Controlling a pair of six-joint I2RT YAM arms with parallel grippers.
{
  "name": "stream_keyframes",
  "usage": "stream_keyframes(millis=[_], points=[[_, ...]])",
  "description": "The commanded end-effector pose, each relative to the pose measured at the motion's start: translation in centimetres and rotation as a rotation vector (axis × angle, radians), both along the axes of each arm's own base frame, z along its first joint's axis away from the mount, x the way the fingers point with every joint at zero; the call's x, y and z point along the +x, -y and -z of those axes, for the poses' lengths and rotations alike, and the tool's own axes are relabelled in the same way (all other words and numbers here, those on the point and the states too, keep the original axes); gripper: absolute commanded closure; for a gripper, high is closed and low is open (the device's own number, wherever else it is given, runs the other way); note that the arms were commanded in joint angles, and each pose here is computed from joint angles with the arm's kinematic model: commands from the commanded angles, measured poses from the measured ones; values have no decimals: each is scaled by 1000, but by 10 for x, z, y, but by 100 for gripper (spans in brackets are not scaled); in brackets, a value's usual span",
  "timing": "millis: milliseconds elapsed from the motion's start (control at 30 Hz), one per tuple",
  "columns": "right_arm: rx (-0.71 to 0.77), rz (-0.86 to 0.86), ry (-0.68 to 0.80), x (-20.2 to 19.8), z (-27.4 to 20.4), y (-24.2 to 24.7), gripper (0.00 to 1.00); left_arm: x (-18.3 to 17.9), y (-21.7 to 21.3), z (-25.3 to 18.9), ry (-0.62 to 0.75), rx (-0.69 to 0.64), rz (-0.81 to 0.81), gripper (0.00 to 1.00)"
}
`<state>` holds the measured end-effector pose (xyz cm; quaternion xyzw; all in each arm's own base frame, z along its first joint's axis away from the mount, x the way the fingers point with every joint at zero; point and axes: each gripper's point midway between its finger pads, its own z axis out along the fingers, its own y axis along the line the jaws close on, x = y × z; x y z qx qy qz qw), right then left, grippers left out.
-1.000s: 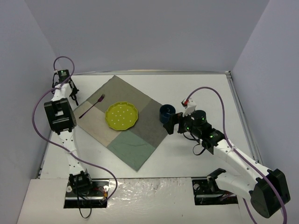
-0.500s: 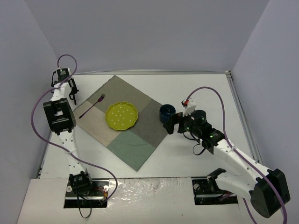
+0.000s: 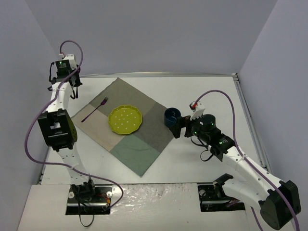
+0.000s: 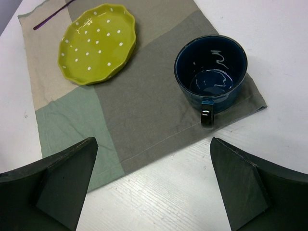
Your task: Set the dinner table for one person
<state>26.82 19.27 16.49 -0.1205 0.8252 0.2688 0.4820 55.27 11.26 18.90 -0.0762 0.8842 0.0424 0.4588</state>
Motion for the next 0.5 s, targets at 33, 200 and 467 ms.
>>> stream_keyframes(millis=[33,200,467], points=[[52,28,169,9,-61,3,0,-29,86,-73,101,5,163,100],[41,65,226,6,-80,15,0,-74,170,-68,76,-22,267,100],[14,201,329,1,-122,50,0,-156,267,-49,48,-93,372,100]])
